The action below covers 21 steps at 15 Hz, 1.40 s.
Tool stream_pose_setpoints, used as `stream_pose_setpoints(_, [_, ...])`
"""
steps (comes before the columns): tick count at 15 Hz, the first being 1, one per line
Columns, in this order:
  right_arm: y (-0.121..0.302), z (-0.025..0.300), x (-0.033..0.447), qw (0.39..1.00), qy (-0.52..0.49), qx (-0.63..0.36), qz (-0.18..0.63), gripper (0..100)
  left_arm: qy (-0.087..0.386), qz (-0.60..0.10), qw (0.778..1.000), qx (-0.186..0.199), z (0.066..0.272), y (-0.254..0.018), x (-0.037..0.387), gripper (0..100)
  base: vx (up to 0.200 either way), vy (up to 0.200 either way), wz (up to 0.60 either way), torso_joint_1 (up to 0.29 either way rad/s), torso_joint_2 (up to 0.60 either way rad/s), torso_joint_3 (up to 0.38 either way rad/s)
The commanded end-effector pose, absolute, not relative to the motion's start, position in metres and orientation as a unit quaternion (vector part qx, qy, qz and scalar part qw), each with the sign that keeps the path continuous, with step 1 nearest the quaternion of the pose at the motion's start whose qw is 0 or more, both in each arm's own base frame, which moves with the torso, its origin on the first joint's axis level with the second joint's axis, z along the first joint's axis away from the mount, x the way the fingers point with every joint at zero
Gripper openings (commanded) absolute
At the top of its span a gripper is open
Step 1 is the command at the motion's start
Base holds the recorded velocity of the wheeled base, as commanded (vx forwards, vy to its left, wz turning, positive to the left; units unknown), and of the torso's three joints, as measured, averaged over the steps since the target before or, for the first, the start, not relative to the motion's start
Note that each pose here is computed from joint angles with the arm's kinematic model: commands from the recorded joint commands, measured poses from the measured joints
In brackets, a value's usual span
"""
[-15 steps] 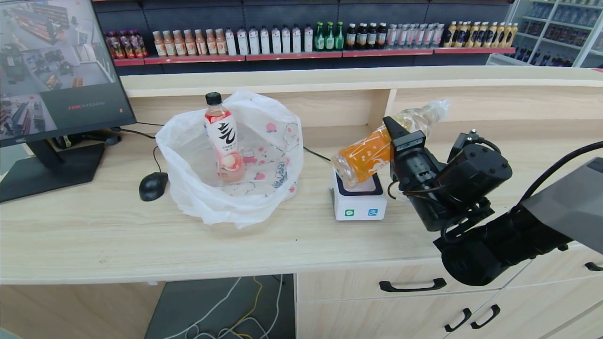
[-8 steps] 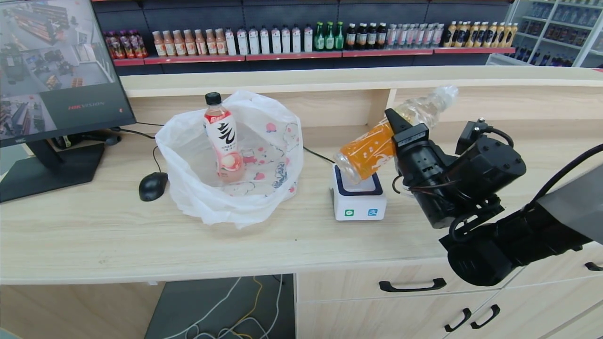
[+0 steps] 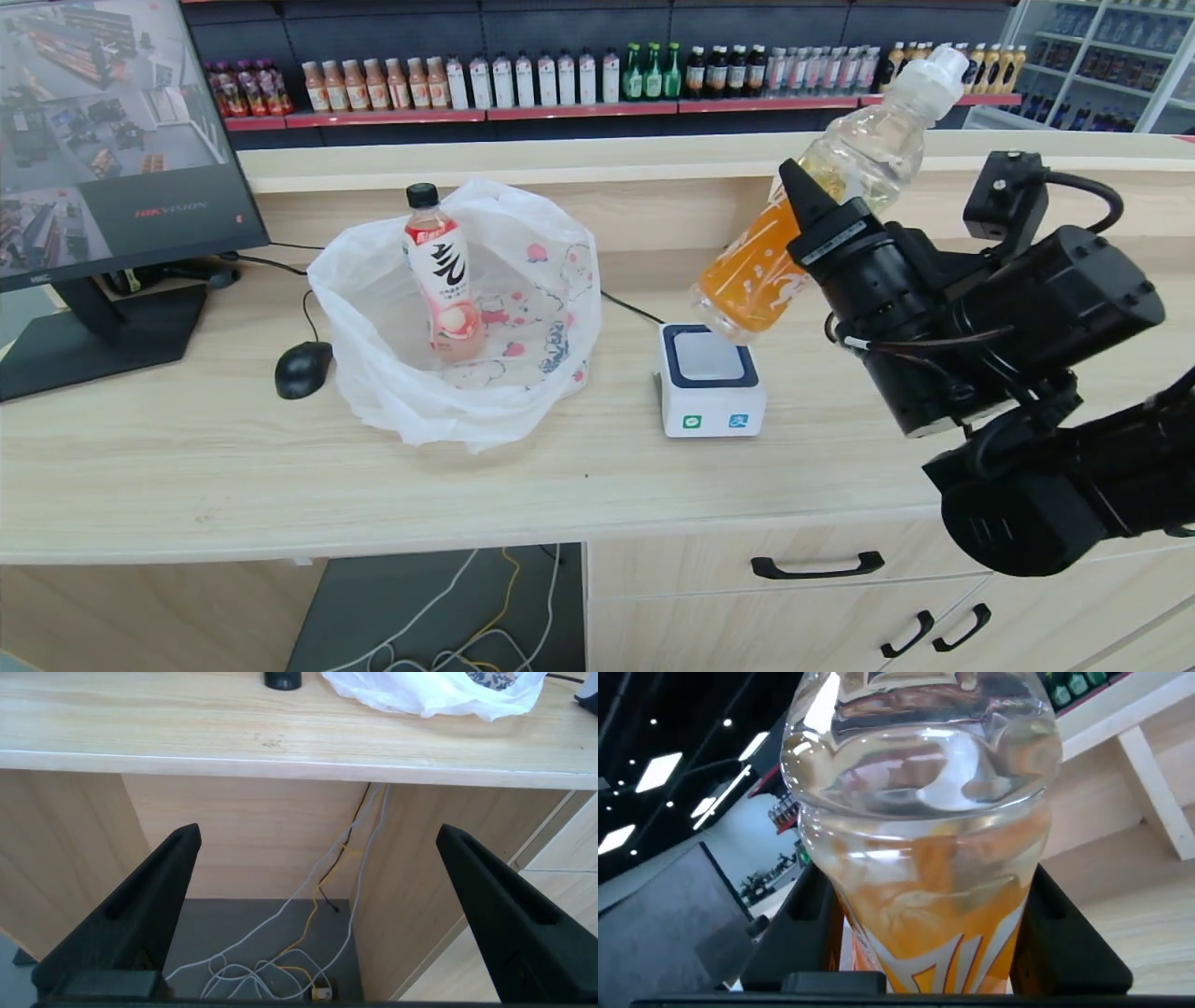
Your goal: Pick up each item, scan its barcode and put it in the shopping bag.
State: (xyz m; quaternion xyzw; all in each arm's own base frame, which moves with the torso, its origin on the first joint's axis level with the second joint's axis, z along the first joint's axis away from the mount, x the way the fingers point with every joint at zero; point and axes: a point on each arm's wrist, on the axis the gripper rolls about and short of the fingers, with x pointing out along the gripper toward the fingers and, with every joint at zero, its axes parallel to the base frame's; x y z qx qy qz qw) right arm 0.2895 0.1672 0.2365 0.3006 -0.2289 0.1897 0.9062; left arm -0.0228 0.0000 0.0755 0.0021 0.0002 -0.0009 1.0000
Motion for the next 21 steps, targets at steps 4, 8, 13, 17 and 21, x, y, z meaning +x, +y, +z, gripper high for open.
stream_pose_setpoints(4, [0.165, 0.249, 0.240, 0.926, -0.244, 0.208, 0.197, 0, 0.000, -0.002, 1.000, 0.002, 0.075, 0.000, -0.023, 100, 0.000, 0.000, 0.00, 0.000, 0.00, 0.000])
stream_pose_setpoints(8, [0.159, 0.240, 0.237, 0.947, -0.244, 0.120, 0.174, 0, 0.000, -0.002, 1.000, 0.004, 0.075, 0.000, -0.023, 100, 0.000, 0.000, 0.00, 0.000, 0.00, 0.000])
stream_pose_setpoints(13, [0.135, 0.236, 0.270, 0.958, -0.251, 0.087, 0.109, 0, 0.000, 0.000, 1.000, 0.002, 0.075, 0.000, -0.023, 100, 0.000, 0.000, 0.00, 0.000, 0.00, 0.000])
stream_pose_setpoints(17, [0.132, 0.231, 0.272, 0.961, -0.244, 0.081, 0.103, 0, 0.000, -0.002, 1.000, 0.002, 0.075, 0.000, -0.023, 100, 0.000, 0.000, 0.00, 0.000, 0.00, 0.000])
stream_pose_setpoints(21, [0.134, 0.227, 0.276, 0.962, -0.238, 0.086, 0.105, 0, 0.000, -0.002, 1.000, 0.002, 0.075, 0.000, -0.023, 100, 0.000, 0.200, 0.00, 0.004, 0.00, 0.005])
